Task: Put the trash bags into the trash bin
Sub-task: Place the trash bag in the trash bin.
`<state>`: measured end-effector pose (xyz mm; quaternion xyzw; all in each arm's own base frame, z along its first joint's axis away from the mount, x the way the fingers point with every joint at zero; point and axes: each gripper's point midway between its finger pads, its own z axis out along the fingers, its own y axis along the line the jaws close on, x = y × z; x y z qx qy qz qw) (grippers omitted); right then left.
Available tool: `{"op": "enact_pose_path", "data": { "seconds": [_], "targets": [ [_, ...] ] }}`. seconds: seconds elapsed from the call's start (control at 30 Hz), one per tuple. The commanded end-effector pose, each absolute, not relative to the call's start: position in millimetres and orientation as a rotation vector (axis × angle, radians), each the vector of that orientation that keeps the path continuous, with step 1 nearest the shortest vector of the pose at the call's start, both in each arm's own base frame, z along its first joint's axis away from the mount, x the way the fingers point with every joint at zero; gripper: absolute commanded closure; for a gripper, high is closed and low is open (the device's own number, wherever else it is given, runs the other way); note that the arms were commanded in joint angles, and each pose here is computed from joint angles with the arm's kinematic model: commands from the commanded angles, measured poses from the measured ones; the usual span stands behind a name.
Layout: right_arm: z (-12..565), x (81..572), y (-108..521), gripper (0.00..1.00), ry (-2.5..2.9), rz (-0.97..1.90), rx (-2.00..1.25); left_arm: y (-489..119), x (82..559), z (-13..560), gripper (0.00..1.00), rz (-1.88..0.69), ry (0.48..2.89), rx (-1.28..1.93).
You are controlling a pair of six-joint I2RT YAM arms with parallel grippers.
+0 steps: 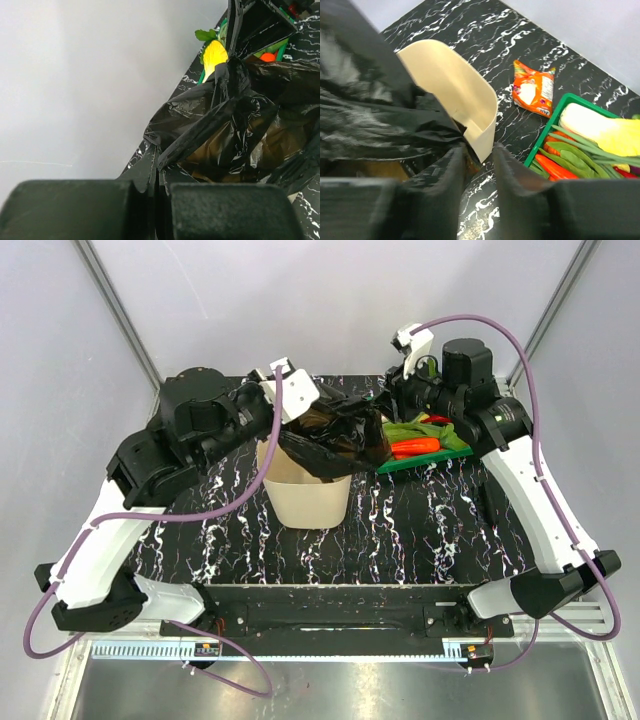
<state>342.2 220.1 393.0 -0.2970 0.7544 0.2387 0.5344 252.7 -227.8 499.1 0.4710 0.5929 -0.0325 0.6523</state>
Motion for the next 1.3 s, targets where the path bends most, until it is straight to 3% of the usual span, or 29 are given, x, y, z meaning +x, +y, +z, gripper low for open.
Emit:
{"op": "enact_pose_path", "data": {
  "seconds": [0.0, 0.07, 0.2, 0.3, 0.47, 0.53, 0.87, 1.27],
  "targets": [
    [401, 316, 239, 0.74, 1.744, 0.729, -0.812, -234, 258, 510, 1.0, -0.098, 1.31, 1.024],
    [394, 316, 238, 0.84, 1.761, 0.717, -0.82, -233, 258, 512, 1.0, -0.099, 1.309, 1.013],
    [386, 313, 237, 0.73, 1.763, 0.715, -0.842, -229, 256, 521, 1.0, -0.107, 1.298, 0.992],
    [382, 310, 239, 0.73, 1.763, 0.738, -0.848, -231, 255, 523, 1.0, -0.121, 1.296, 0.988],
    [377, 313, 238, 0.96, 1.768, 0.722, -0.843, -230, 251, 519, 1.0, -0.14, 1.315, 0.997],
    [381, 311, 236, 1.0, 1.759, 0.715, -0.838, -227, 248, 520, 1.0, -0.147, 1.315, 0.995],
    [408, 293, 220, 1.0, 1.737, 0.656, -0.844, -219, 241, 497, 0.96, -0.1, 1.341, 1.096],
    [383, 282, 205, 1.0, 1.871, 0.611, -0.848, -177, 234, 384, 1.0, 0.128, 1.671, 1.41]
  ]
}}
